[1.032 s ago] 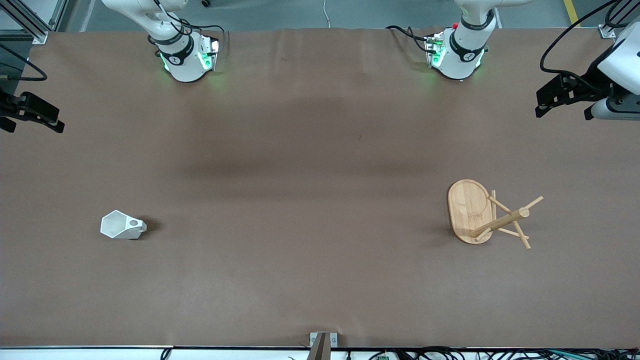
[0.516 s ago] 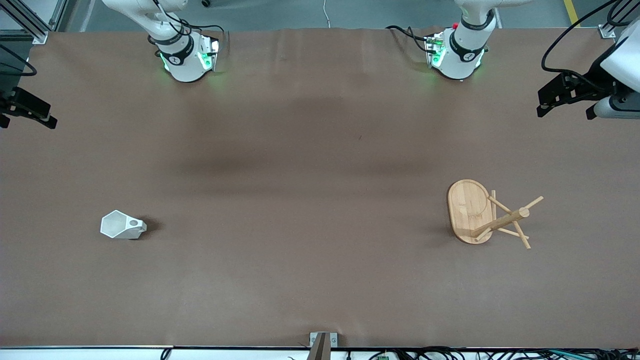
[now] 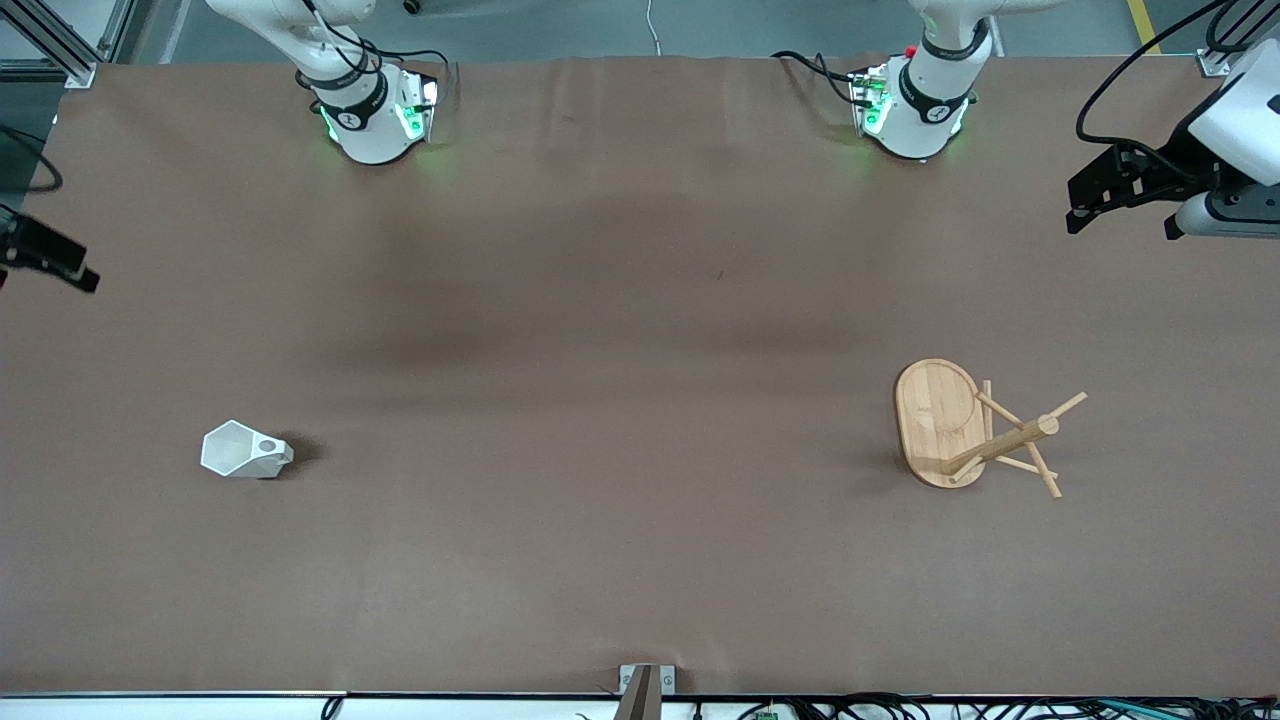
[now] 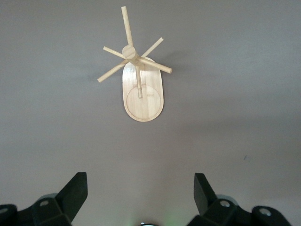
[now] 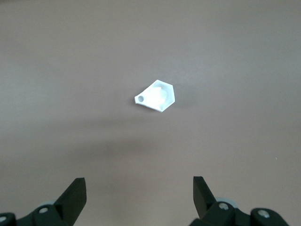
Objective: Hang cup on rack
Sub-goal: 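Reach the right gripper down to the white cup and close on it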
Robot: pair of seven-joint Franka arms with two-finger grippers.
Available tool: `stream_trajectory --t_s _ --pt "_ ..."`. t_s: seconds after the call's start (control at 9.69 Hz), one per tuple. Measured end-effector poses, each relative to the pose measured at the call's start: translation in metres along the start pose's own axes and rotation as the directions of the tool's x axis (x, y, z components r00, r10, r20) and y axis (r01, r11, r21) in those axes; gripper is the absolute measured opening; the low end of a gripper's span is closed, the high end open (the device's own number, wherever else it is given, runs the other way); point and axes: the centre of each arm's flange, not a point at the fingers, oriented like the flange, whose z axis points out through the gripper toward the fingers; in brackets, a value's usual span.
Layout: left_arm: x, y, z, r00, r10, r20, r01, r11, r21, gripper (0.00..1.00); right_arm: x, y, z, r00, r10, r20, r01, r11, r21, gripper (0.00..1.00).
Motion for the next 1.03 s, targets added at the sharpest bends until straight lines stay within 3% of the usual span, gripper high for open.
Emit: stream_trajectory --t_s 0.31,0.52,0.83,1.03 --pt "0.004 -0.002 0.007 1.000 -0.003 0.013 0.003 1.000 -0.002 1.00 0.056 0.009 0.105 1.000 -0.010 0.021 0.010 1.000 -0.004 0.98" --pt "0.005 -0.004 0.007 1.000 -0.006 0.013 0.006 1.000 -0.002 1.00 0.077 0.015 0.159 0.995 -0.094 0.027 0.094 0.996 -0.003 0.95" --pt "0.005 -0.006 0.007 1.000 -0.010 0.013 0.010 1.000 -0.002 1.00 0.088 0.055 0.236 0.980 -0.192 0.048 0.187 0.978 0.088 0.93" --pt "0.005 -0.007 0.007 1.000 -0.011 0.014 0.011 1.000 -0.002 1.00 0.085 0.072 0.295 0.971 -0.238 0.022 0.235 0.968 0.083 0.91"
